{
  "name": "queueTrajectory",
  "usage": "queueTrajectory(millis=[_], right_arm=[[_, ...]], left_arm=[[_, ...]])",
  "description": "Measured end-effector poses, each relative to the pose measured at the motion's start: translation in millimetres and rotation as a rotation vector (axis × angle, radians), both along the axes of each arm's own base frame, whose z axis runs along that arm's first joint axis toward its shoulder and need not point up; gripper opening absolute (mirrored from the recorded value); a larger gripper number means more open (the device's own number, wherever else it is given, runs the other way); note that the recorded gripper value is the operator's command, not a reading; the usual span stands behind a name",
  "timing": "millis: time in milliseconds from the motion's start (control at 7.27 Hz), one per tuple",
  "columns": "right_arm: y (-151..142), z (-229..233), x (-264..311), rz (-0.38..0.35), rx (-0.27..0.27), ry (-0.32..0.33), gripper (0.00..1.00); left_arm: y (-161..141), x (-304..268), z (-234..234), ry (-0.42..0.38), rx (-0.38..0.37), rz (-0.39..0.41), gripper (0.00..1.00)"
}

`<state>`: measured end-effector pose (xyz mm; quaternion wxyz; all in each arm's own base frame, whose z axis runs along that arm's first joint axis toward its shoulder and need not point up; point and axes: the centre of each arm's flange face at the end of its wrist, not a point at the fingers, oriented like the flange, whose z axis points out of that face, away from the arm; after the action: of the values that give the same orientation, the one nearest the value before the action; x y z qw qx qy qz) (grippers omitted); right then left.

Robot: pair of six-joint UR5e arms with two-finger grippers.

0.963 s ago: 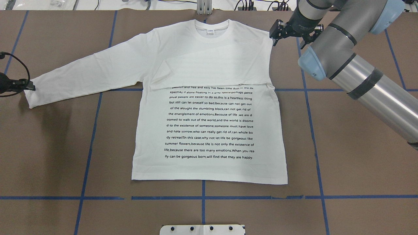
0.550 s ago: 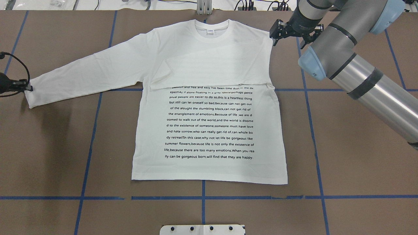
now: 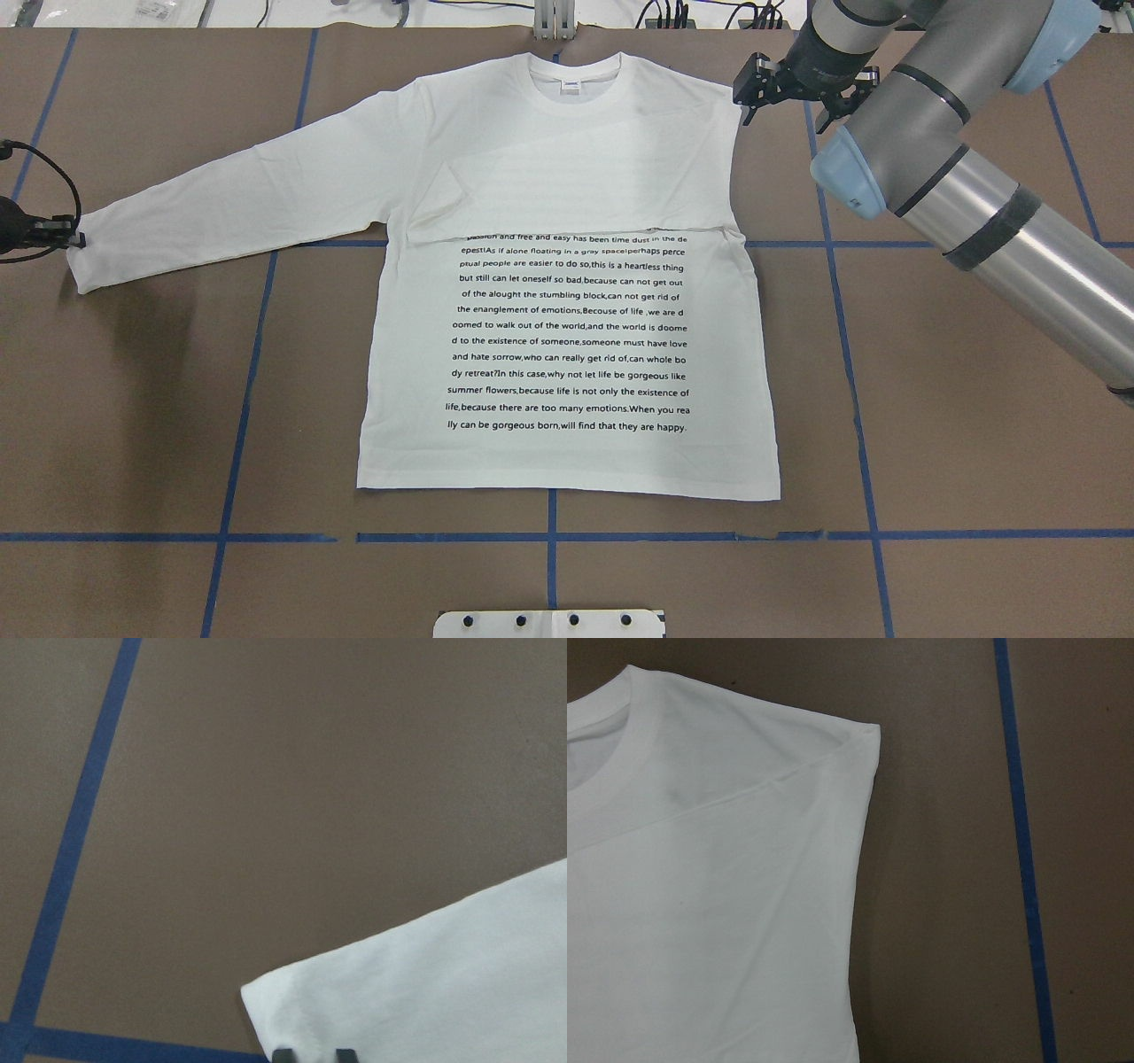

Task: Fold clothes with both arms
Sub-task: 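Release the sleeve and withdraw the right gripper to the shirt's shoulder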

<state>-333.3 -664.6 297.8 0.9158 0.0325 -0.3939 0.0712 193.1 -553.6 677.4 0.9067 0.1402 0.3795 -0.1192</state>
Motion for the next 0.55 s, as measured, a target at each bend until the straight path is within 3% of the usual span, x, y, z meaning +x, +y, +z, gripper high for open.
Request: queueTrajectory(millis=[550], right_arm=[[0.1, -0.2, 0.1, 0.0, 0.0, 0.0, 1.0]], left_arm=[[0.0, 0.4, -1.3, 0.003, 0.001, 0.0, 0.18]])
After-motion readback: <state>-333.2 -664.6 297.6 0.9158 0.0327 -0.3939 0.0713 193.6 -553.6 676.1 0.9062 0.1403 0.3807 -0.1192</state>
